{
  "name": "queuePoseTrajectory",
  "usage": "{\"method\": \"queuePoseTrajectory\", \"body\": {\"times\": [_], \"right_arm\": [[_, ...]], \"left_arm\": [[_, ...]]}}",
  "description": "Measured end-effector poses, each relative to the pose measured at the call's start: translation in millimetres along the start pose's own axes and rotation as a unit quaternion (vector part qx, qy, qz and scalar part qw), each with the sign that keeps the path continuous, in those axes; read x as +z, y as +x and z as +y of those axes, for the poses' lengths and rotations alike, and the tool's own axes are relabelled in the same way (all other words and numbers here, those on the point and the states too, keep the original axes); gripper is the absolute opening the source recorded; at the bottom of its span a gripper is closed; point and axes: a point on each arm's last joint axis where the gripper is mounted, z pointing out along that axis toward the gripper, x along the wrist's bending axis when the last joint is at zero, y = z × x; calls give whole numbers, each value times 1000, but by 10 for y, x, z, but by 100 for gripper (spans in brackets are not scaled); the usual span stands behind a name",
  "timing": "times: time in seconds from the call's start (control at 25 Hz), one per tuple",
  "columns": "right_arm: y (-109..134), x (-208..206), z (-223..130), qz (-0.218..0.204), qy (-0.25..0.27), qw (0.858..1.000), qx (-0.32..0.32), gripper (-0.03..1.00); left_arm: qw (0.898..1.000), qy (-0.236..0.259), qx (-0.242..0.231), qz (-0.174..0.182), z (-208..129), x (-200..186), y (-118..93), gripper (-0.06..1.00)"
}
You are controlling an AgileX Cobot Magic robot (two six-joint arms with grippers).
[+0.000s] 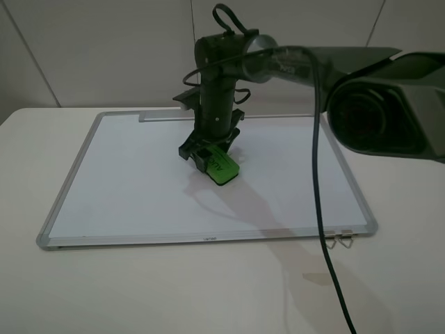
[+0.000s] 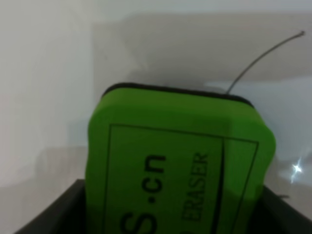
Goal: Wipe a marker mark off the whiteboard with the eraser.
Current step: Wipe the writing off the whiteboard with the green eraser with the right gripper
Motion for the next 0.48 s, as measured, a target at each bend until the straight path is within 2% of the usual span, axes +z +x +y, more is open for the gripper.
{"method": "queuePoseTrajectory", "body": {"times": [0.2, 0.48], "right_arm": [[-19, 166, 20, -6, 13, 999, -34, 60], [2, 244, 29, -16, 23, 999, -44, 60]], "left_arm": [[1000, 0, 0, 0, 0, 0, 0, 69], [1000, 0, 0, 0, 0, 0, 0, 69]]}}
